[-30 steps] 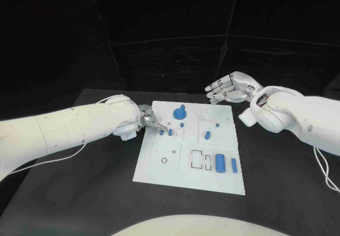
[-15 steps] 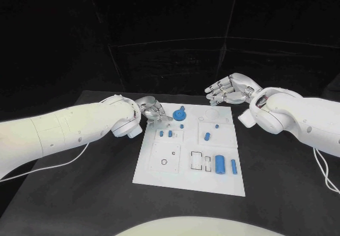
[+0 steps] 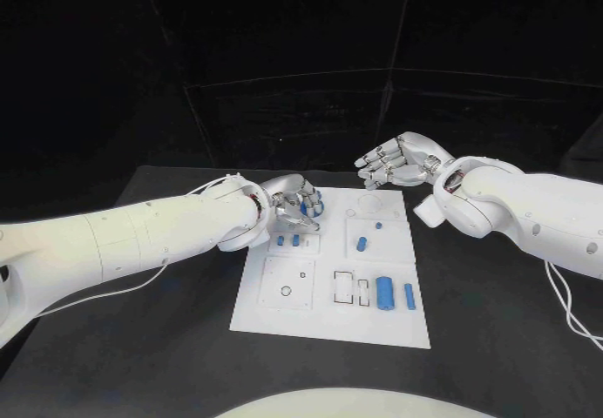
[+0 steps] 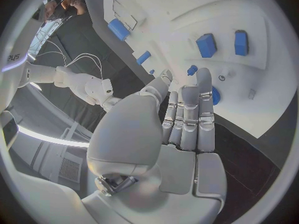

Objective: Assemble the parts on the task board

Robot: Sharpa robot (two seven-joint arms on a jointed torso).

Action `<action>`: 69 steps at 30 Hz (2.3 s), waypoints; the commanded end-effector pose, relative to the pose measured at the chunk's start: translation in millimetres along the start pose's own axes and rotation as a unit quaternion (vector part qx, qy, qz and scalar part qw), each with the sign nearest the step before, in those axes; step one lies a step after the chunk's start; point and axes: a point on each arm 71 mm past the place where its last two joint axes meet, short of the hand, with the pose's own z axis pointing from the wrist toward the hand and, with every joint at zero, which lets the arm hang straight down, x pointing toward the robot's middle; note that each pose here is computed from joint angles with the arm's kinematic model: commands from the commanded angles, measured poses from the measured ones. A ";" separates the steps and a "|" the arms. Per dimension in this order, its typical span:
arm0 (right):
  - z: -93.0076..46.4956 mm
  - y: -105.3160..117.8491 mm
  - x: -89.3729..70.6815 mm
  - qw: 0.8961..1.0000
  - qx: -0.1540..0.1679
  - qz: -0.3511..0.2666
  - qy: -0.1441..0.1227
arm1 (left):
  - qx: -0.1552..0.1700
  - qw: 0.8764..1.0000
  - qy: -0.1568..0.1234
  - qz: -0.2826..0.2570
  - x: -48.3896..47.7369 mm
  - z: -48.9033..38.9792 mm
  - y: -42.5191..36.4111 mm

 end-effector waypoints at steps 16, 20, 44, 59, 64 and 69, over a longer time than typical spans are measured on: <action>4.6 5.7 5.0 1.000 -0.013 -0.002 0.002 | -0.025 0.991 -0.004 0.132 9.2 25.0 -5.2; 5.1 5.2 5.2 1.000 -0.012 -0.002 0.002 | -0.031 0.990 0.005 0.136 11.4 28.5 -6.5; 6.9 4.8 8.0 1.000 -0.015 -0.001 0.004 | -0.048 0.988 0.047 0.136 20.3 34.1 -9.0; 7.7 4.4 8.5 1.000 -0.015 -0.001 0.005 | -0.045 0.990 0.045 0.128 20.6 36.1 -9.6; 8.0 4.4 8.9 1.000 -0.015 -0.001 0.005 | -0.046 0.991 0.045 0.116 20.8 37.7 -9.9; 8.0 4.3 8.8 1.000 -0.015 -0.001 0.005 | -0.047 0.992 0.045 0.111 20.6 38.6 -9.6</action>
